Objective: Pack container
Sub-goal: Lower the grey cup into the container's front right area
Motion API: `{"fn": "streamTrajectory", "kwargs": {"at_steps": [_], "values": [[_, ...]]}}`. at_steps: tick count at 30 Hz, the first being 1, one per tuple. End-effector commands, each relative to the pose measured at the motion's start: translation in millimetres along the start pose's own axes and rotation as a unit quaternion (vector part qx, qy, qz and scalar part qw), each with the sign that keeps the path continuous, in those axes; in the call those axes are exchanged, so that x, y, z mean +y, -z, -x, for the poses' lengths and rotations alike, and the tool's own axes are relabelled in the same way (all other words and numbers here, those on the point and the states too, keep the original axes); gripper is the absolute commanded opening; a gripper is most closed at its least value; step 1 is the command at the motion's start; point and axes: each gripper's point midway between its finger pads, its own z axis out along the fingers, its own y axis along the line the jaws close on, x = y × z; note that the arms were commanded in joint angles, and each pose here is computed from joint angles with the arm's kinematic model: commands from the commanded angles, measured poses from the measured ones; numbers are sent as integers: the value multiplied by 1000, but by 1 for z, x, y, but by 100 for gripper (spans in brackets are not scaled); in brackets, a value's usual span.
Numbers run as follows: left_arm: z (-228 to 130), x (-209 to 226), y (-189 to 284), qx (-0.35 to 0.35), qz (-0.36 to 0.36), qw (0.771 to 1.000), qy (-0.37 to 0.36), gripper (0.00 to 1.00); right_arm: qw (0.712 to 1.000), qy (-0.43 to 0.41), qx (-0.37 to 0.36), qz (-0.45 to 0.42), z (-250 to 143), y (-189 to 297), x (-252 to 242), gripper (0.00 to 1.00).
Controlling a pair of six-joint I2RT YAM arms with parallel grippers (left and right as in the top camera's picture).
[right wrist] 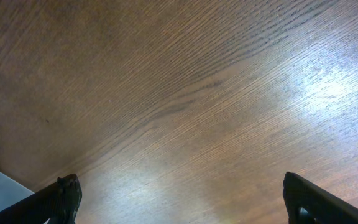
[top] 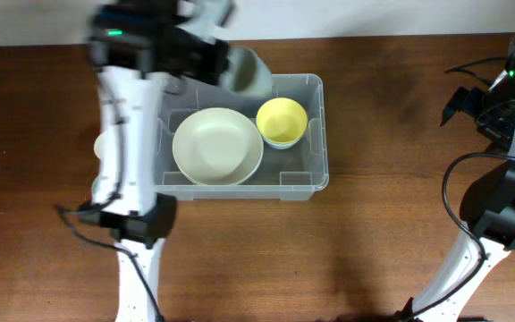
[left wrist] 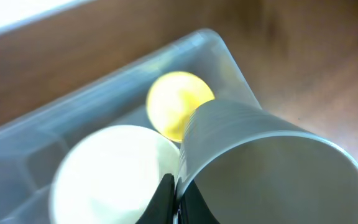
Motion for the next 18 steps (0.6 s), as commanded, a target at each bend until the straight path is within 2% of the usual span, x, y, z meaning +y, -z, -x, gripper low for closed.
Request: {"fn": "streamTrajectory", "kwargs": {"at_steps": [1, 4, 8, 18], "values": [[-25, -29, -41, 77, 3, 996, -33, 1, 1000, 1, -18, 3, -2, 15, -3, 99], [-50, -50, -69, 138, -13, 990, -39, 1, 1000, 1, -18, 3, -2, 15, -3, 99], [-77, -57, -90, 195, -19, 980, -26, 1, 1000, 1, -18, 3, -2, 15, -3, 99], [-111, -53, -125, 256, -23, 966, -15, 1, 1000, 1, -18, 3, -2, 15, -3, 99]]}}
